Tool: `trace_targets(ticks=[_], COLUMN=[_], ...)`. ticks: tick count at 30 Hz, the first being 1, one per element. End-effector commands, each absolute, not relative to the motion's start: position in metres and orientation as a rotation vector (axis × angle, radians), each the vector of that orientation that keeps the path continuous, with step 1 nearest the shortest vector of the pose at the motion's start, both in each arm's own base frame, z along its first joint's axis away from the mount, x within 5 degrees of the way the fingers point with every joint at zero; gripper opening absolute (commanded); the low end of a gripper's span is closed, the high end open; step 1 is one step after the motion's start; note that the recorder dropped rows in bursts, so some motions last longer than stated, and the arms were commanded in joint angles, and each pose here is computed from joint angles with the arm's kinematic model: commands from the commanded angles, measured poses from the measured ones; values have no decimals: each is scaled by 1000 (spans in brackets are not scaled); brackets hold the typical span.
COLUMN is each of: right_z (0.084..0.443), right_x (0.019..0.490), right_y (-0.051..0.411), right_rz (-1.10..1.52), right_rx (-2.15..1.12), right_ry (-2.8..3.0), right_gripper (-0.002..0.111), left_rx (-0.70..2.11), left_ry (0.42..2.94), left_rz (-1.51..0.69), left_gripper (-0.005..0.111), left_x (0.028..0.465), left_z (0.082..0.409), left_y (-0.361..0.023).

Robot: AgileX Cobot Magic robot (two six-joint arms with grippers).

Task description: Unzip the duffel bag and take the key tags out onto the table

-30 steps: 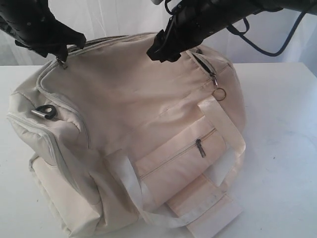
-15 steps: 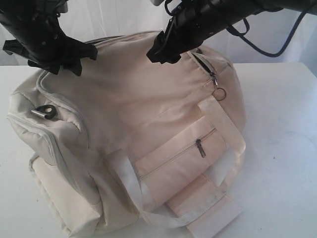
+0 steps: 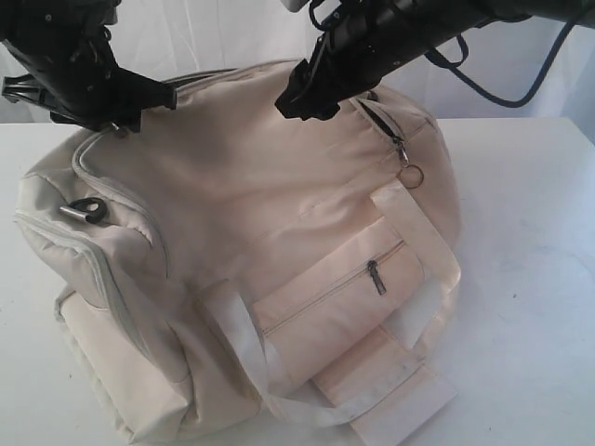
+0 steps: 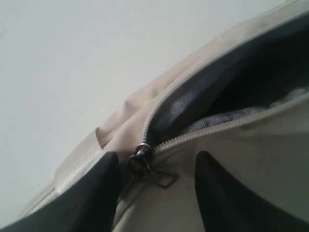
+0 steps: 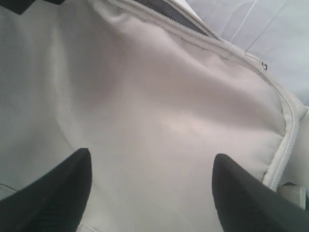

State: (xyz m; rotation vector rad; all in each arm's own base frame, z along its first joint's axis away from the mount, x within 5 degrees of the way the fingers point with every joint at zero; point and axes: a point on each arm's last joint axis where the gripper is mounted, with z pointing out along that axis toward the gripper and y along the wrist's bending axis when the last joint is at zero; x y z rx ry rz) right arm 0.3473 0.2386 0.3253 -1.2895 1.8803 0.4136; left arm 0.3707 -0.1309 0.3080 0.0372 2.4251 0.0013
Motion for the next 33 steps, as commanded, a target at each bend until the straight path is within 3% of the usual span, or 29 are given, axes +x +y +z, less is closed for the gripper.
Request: trace_targets(ticks=[1,19,26,33], right_z=[327,326,326,326], right_x=[346,346,346,346], right_y=[239,239,239,239], right_rz=[421,422,422,422], right_rx=[-1287,-1289,-1289,-1289], right_ry=[1881,1882,1882,1882], right_gripper=[66,66,66,66], left_rx=[21,38,86,168], left_ry=[2438,2487,2487,2457], left_rz=[0,119,136,153], left_gripper=[48,24,0,0], left_x=[372,369,369,364], left_z=[302,301,301,313], left_y=[-133,-126,-126,-124])
